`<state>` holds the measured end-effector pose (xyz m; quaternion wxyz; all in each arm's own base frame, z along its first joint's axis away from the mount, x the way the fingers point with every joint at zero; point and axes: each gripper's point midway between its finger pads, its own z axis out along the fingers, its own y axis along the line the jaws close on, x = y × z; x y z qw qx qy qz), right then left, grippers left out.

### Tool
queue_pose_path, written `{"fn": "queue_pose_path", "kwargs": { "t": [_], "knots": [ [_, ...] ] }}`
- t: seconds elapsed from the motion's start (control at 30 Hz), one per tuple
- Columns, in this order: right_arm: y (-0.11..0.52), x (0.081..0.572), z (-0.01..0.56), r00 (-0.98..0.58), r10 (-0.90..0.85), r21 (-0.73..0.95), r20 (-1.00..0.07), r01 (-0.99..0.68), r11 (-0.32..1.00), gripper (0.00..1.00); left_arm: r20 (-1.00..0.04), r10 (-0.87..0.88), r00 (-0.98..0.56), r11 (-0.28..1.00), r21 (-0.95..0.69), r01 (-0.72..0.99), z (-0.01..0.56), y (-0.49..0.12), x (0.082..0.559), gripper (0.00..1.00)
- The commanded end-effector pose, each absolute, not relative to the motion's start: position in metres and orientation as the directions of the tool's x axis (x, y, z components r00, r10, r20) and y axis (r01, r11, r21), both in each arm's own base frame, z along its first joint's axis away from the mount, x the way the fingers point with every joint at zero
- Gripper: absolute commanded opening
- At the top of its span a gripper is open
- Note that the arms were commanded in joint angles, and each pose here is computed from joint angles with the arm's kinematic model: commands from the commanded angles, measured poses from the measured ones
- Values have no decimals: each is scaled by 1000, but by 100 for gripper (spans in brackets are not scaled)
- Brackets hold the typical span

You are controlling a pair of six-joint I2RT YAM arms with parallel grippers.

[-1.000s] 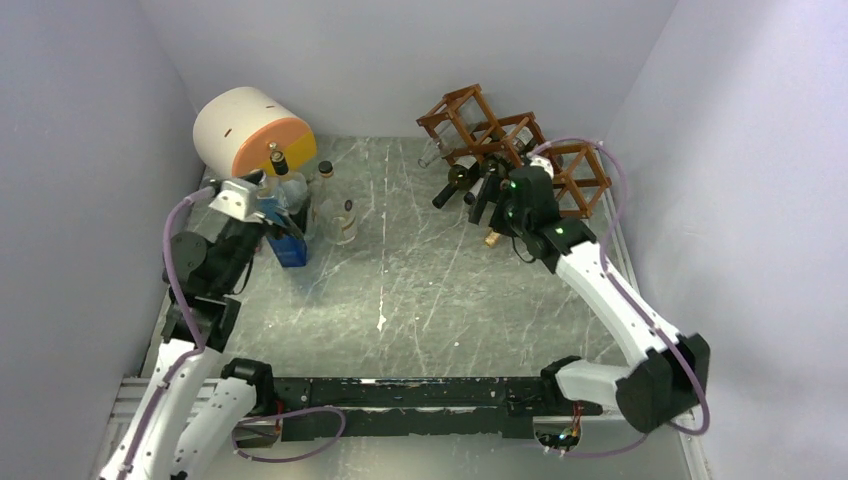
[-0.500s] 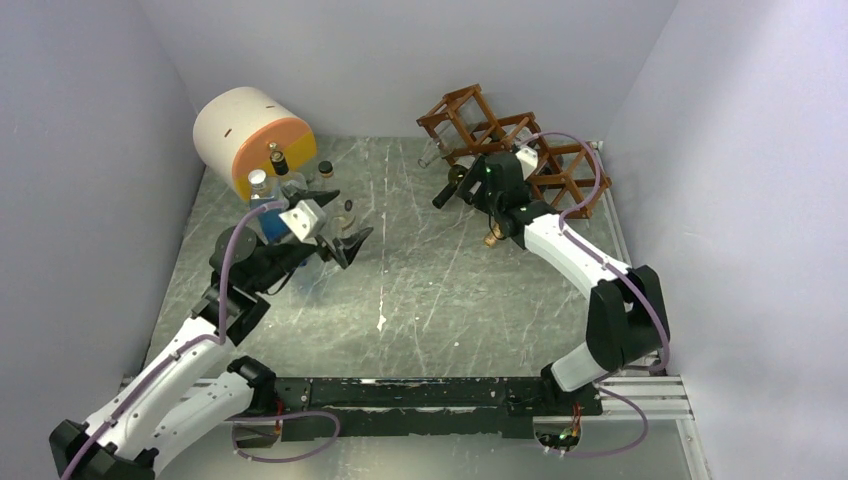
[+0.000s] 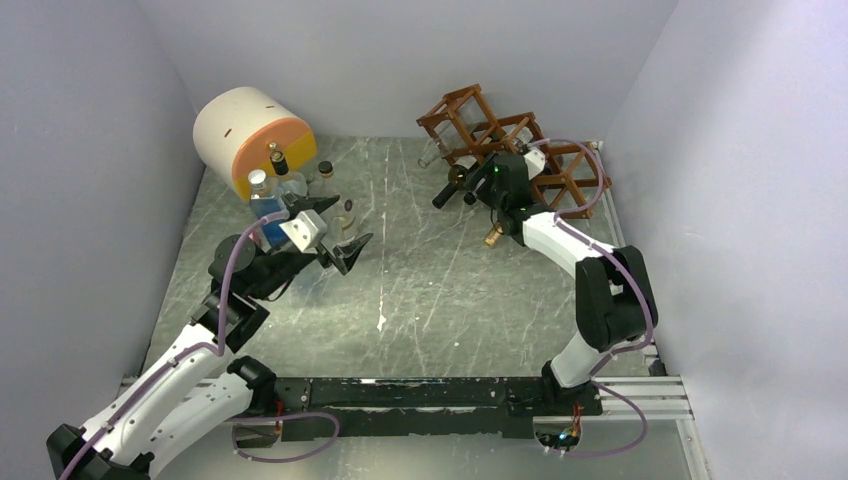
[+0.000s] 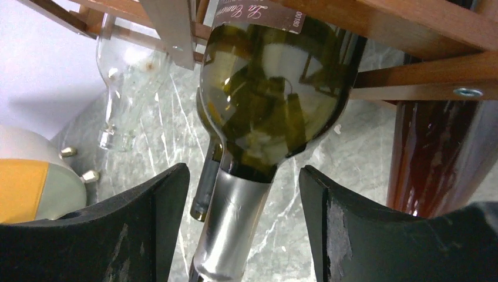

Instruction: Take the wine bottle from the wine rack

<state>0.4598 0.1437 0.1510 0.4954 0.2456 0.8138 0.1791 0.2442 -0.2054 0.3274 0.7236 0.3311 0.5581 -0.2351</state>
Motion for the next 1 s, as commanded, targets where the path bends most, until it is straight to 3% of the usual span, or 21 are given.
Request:
{"fn": "queue_pose_path", "kwargs": {
  "t": [0.0, 0.3, 0.77, 0.97],
  "knots": [
    [149, 476, 157, -345, 629, 598, -697, 203, 775, 72, -950, 23, 312, 677, 244, 695, 336, -205, 242, 96],
    [140, 486, 148, -294, 652, 602, -699, 248, 759, 62, -950, 32, 310, 683, 247, 687, 333, -203, 243, 96],
    [149, 466, 162, -271, 674, 668, -687, 132, 733, 21, -953, 46, 300, 684, 249, 686, 328, -205, 245, 96],
    [150, 448, 168, -269, 719, 717, -641, 125, 686, 18, -954, 49, 296, 684, 248, 686, 326, -205, 246, 96]
  ]
}}
